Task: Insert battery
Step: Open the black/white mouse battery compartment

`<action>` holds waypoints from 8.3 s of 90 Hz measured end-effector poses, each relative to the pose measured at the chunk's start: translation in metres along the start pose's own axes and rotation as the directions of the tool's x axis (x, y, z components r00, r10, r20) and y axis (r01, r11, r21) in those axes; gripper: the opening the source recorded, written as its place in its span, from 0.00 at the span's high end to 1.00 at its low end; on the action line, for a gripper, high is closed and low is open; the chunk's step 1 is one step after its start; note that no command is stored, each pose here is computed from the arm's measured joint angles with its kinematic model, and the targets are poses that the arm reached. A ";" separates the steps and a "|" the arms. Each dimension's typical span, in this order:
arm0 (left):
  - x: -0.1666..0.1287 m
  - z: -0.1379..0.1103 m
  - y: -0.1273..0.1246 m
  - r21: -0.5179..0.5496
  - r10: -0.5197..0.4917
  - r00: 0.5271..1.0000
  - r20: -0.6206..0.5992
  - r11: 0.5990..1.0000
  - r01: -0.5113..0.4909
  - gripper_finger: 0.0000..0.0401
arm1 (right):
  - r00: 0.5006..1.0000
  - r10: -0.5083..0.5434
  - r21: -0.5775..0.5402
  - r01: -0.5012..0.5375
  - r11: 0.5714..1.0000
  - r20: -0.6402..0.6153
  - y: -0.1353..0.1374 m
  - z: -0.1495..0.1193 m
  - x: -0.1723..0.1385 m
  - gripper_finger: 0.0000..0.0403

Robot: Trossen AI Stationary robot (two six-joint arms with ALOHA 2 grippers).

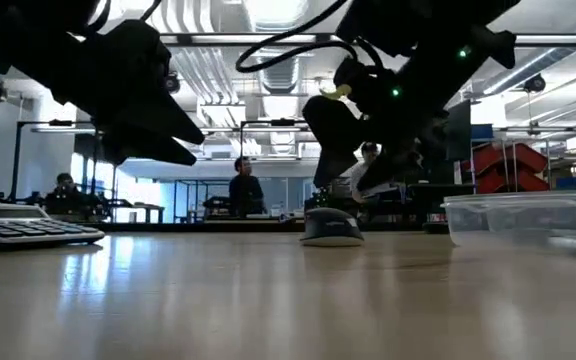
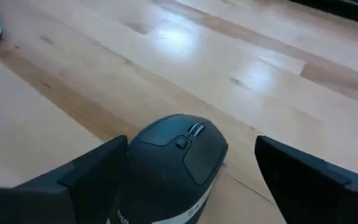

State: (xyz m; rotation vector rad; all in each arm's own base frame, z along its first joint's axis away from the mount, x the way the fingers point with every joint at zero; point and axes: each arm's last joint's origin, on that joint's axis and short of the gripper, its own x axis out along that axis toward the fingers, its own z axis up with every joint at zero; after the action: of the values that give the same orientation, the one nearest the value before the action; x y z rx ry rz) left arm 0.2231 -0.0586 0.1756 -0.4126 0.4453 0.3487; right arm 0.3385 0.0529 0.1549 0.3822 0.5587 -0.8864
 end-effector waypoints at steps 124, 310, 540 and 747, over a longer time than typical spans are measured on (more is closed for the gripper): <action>0.000 0.001 -0.001 -0.009 -0.009 1.000 0.012 1.000 0.009 0.42 | 0.989 -0.037 0.082 0.050 0.995 -0.145 0.021 -0.003 0.051 0.14; 0.063 -0.055 -0.029 0.925 -0.101 0.980 -0.172 0.325 0.196 0.49 | 0.805 0.443 -0.141 -0.530 0.836 -0.394 0.063 -0.025 0.022 0.33; 0.004 -0.014 -0.072 0.635 -0.135 0.991 0.026 0.768 0.088 0.59 | 0.644 0.751 -0.335 -0.746 0.576 -0.143 0.079 0.045 -0.030 0.16; 0.048 -0.007 0.000 0.557 0.133 0.972 -0.195 0.831 -0.002 0.32 | 0.923 0.377 -0.623 -0.250 0.741 0.078 0.082 -0.013 0.009 0.37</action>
State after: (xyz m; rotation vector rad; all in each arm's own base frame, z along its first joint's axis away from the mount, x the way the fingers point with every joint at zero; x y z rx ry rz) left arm 0.2612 -0.0504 0.1468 0.1388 0.7615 0.2254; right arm 0.4054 0.1016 0.1459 -0.2010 0.5388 -0.3688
